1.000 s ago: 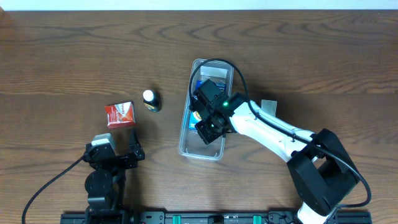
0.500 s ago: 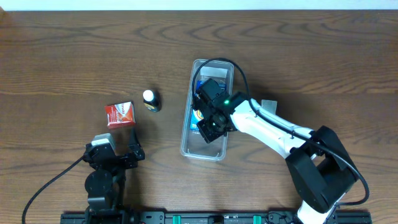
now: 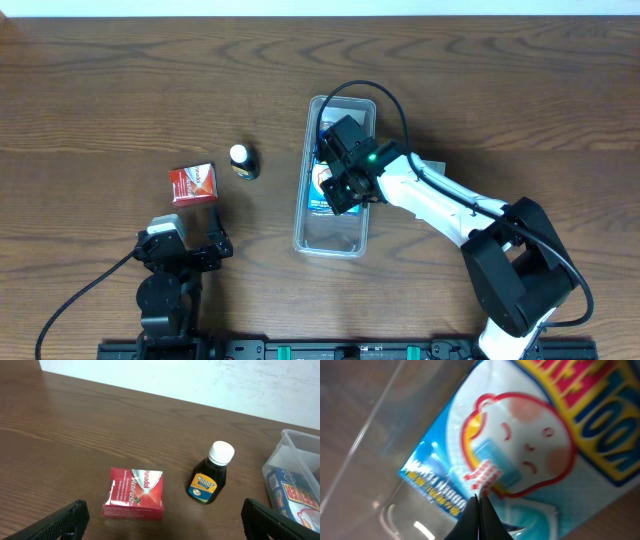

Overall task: Pack container
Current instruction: 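Push the blue box flat into the container with the right gripper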

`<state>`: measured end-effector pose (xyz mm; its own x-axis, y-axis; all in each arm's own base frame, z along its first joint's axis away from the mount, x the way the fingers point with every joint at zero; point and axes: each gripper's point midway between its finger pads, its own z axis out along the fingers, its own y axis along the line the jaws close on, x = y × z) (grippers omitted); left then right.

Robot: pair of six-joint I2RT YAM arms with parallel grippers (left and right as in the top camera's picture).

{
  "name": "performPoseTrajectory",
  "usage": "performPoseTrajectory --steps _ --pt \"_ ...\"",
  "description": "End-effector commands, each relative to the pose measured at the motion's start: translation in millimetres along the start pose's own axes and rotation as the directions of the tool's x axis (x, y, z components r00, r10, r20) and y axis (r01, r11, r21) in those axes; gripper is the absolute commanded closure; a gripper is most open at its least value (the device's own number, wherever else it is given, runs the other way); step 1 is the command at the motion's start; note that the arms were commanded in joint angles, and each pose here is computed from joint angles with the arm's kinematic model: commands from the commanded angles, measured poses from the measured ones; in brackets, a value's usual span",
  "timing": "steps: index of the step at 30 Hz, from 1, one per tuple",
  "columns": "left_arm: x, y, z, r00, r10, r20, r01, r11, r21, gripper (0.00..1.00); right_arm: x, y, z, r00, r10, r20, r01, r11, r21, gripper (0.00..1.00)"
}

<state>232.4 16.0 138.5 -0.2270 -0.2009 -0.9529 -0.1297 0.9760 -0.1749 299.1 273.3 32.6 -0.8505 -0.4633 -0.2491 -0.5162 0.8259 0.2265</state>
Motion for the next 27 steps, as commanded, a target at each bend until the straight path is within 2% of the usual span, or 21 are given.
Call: performPoseTrajectory --steps 1,7,12,18,27 --pt "12.8 2.3 3.2 1.0 0.002 -0.03 -0.002 1.0 -0.007 0.02 6.5 25.0 -2.3 0.994 -0.108 -0.022 0.105 0.988 -0.113 0.99" --pt "12.8 2.3 3.2 1.0 0.002 -0.03 -0.002 1.0 -0.007 0.02 21.5 51.6 -16.5 0.974 -0.218 -0.057 0.207 0.967 -0.149 0.99" --pt "12.8 2.4 3.2 1.0 0.002 -0.03 -0.002 1.0 -0.007 0.02 37.5 54.9 -12.0 0.95 -0.294 -0.11 0.28 0.952 -0.128 0.99" --pt "12.8 2.4 3.2 1.0 0.002 -0.03 -0.002 1.0 -0.007 0.02 26.6 36.8 -4.9 0.95 -0.298 -0.094 0.298 0.954 -0.015 0.99" --pt "12.8 2.3 3.2 1.0 0.002 -0.03 -0.002 1.0 -0.007 0.02 19.5 28.2 12.9 0.955 -0.284 -0.087 0.284 0.959 -0.006 0.99"
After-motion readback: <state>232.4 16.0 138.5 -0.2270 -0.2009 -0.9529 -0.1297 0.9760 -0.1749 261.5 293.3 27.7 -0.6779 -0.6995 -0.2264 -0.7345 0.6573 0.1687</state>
